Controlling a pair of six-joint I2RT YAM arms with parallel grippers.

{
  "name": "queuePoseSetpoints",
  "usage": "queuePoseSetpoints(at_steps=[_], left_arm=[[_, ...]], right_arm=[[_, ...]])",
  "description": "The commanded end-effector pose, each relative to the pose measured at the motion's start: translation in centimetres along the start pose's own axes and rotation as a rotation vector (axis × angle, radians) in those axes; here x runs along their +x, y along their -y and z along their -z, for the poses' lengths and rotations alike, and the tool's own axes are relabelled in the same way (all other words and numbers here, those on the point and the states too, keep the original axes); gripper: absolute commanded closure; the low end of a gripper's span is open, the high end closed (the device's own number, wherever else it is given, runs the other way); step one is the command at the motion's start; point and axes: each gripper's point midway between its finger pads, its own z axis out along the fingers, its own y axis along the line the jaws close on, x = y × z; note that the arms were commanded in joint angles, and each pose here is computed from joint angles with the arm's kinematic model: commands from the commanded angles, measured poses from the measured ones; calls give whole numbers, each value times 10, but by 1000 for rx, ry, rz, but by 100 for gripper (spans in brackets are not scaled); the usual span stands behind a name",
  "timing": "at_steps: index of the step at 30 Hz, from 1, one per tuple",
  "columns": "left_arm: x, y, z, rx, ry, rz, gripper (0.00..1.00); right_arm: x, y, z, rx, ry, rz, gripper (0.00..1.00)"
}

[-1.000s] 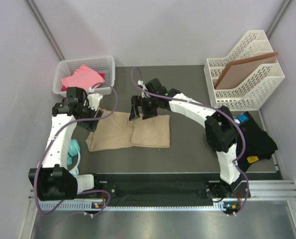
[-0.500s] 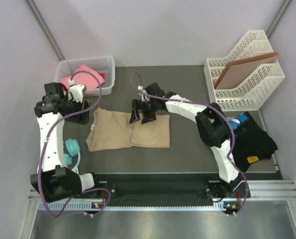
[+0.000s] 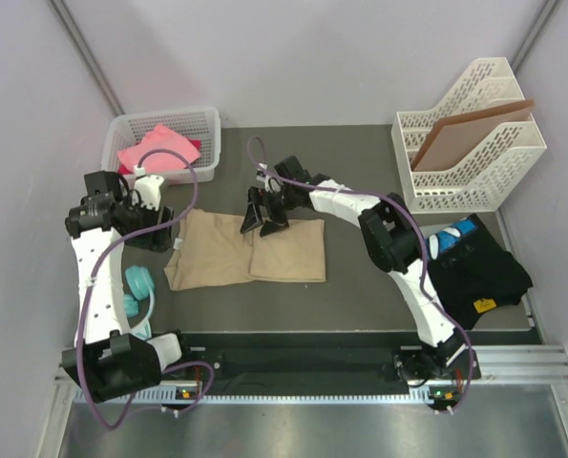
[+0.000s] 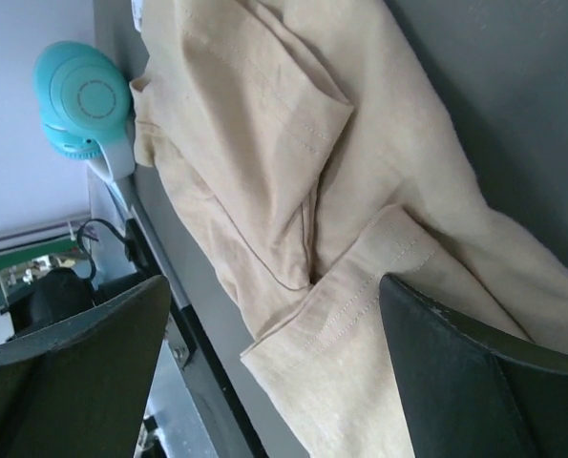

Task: Fold and stack the t-shirts
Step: Grab one side of the 2/3 rectangular tshirt with right arm

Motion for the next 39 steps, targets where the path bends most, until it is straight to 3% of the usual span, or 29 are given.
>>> queuePoseSetpoints(at_steps=[1,7,11,15,22,39], left_arm=[[5,7,3,26,8,-9,30],[1,8,9,20,33,-14,29],[1,11,10,28,45,-11,29],[3,16,12,40,58,-5,29],[0,23,31,37,84,-17,29],[4,27,40,25,84,-12,28]], right_arm=[[-20,-56,45,-58,73,170,8],[-14,-65,133,66,224,207,5],[14,-17,174,183,285,106,3],[37,26,196,222,332,-12,10],[74,78,183,250,277,-135,17],[91,112,133,70,228,-284,26]])
